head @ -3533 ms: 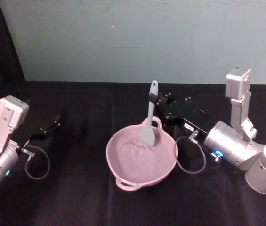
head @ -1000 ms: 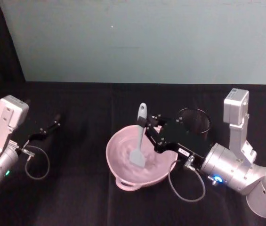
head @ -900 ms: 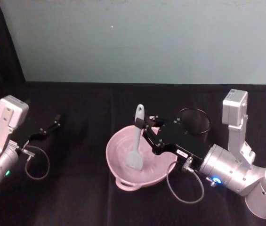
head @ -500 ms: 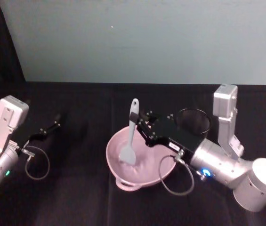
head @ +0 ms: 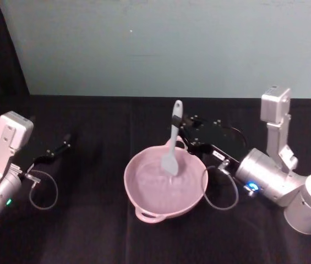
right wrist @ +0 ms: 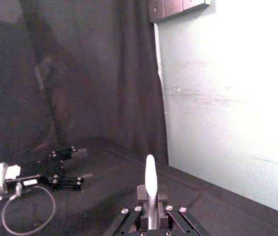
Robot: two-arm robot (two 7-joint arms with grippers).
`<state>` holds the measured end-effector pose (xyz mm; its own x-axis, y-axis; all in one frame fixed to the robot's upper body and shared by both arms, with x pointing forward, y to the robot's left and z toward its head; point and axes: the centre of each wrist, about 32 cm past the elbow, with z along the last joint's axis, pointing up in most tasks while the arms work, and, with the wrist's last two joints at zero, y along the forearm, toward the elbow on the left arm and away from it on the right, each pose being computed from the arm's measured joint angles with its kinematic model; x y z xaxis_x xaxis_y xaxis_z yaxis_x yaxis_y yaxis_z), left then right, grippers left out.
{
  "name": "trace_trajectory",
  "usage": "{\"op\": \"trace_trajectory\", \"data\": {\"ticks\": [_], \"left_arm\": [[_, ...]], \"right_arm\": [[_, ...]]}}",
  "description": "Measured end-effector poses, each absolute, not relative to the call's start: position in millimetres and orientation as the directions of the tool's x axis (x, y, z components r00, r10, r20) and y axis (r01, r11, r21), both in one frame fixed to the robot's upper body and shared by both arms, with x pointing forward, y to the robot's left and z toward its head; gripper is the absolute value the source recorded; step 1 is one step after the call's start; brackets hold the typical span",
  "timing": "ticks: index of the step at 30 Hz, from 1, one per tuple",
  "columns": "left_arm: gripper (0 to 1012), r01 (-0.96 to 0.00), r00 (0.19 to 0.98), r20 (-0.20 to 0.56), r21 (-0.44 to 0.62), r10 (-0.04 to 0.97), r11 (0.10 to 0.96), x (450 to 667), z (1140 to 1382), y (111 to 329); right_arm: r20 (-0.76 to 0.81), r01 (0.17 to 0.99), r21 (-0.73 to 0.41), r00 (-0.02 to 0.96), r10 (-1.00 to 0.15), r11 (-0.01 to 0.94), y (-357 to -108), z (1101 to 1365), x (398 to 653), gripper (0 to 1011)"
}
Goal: Use the one hand to pick up the spoon and stir the clear water in the bowl.
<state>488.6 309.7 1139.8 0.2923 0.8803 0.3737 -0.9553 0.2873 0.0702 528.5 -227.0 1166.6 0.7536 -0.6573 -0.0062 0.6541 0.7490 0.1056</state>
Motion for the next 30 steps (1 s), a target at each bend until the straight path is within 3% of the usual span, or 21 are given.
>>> {"op": "trace_trajectory", "data": {"ticks": [13, 23, 30], "left_arm": [[1005, -0.955, 0.292, 0.374, 0.070, 0.880, 0.287, 489, 1140, 310], [1005, -0.955, 0.292, 0.374, 0.070, 0.880, 0.287, 489, 1140, 310], [1005, -0.955, 0.292, 0.374, 0.070, 0.880, 0.287, 489, 1140, 310]], "right_arm": [[0.003, 0.642, 0.116, 0.762, -0.647, 0.758, -243, 1170, 502, 109], [-0.018, 0.564, 0.124, 0.824, -0.567, 0.816, -222, 1166, 484, 109], [-0.032, 0.549, 0.129, 0.835, -0.550, 0.826, -208, 1162, 493, 110]]}}
